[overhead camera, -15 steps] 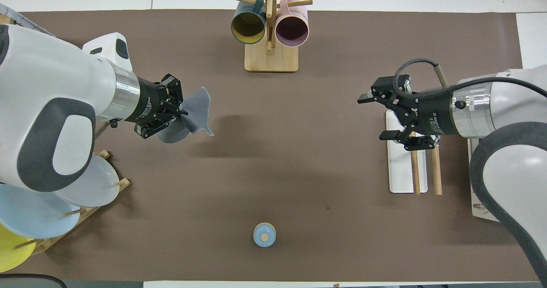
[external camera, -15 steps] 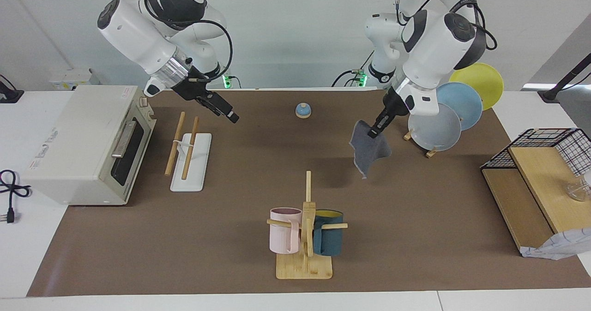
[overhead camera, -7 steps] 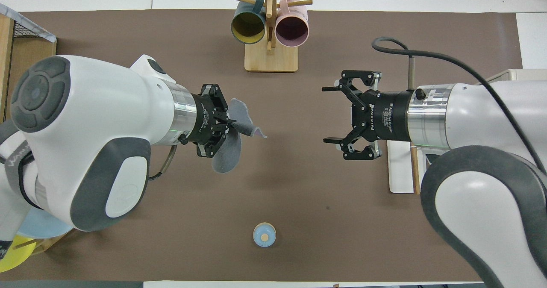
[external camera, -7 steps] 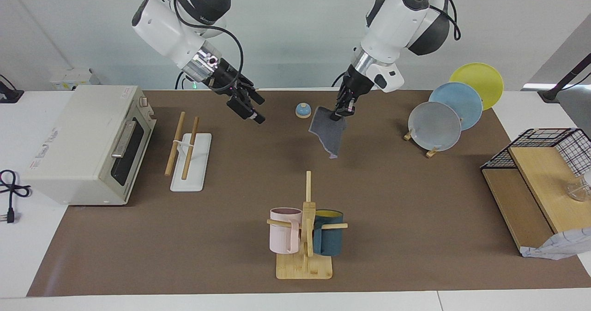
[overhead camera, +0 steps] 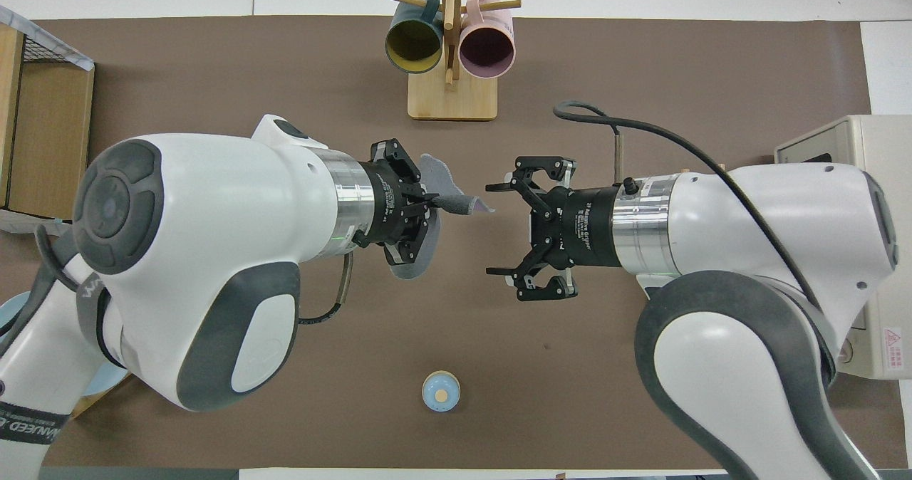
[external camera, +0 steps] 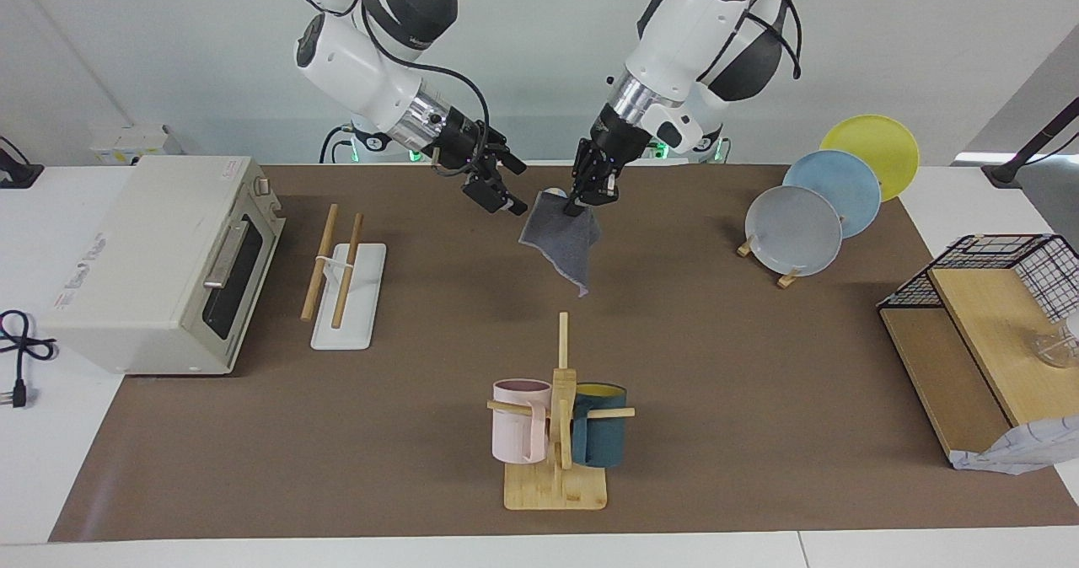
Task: Fold towel and hang on rack
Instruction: 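Grasp the towel with the right gripper while the left gripper releases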
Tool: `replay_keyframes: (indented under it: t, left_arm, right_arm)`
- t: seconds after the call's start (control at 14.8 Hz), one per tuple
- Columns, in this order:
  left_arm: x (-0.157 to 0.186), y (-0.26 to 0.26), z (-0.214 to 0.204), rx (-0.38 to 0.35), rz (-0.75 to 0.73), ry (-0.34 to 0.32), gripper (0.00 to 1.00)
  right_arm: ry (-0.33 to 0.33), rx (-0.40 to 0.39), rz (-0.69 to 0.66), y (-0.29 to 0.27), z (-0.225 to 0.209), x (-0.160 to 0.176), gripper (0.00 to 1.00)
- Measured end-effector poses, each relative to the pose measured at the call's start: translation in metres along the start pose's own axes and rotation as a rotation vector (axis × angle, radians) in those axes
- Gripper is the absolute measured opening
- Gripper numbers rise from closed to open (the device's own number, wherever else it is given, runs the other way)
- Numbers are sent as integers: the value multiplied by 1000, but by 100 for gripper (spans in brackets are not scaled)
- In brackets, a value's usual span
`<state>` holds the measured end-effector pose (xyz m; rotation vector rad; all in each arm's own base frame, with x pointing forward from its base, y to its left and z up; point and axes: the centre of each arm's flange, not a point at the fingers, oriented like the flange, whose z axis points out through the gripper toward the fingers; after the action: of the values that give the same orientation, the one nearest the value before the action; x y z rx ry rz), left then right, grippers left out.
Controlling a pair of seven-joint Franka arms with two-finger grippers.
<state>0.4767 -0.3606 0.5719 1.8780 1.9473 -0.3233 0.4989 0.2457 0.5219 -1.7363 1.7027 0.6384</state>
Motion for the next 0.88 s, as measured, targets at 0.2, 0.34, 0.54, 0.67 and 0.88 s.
replay_keyframes:
  t: [0.2, 0.34, 0.54, 0.67, 0.88]
  left_arm:
    - [-2, -3, 5, -6, -45, -4, 2]
    - [-2, -3, 5, -9, -62, -7, 2]
    - [-4, -4, 5, -10, -75, -9, 2]
    - [-5, -6, 6, -8, -82, -10, 2]
    - [-6, -6, 6, -9, -91, -10, 2]
  right_arm:
    - [4, 1, 0, 1, 11, -1, 100]
    - [10, 4, 4, 0, 17, 2, 100]
    - [29, 32, 14, -5, 32, 9, 100]
    - [23, 60, 33, -8, 43, 11, 100]
    - [12, 93, 36, -10, 53, 7, 94]
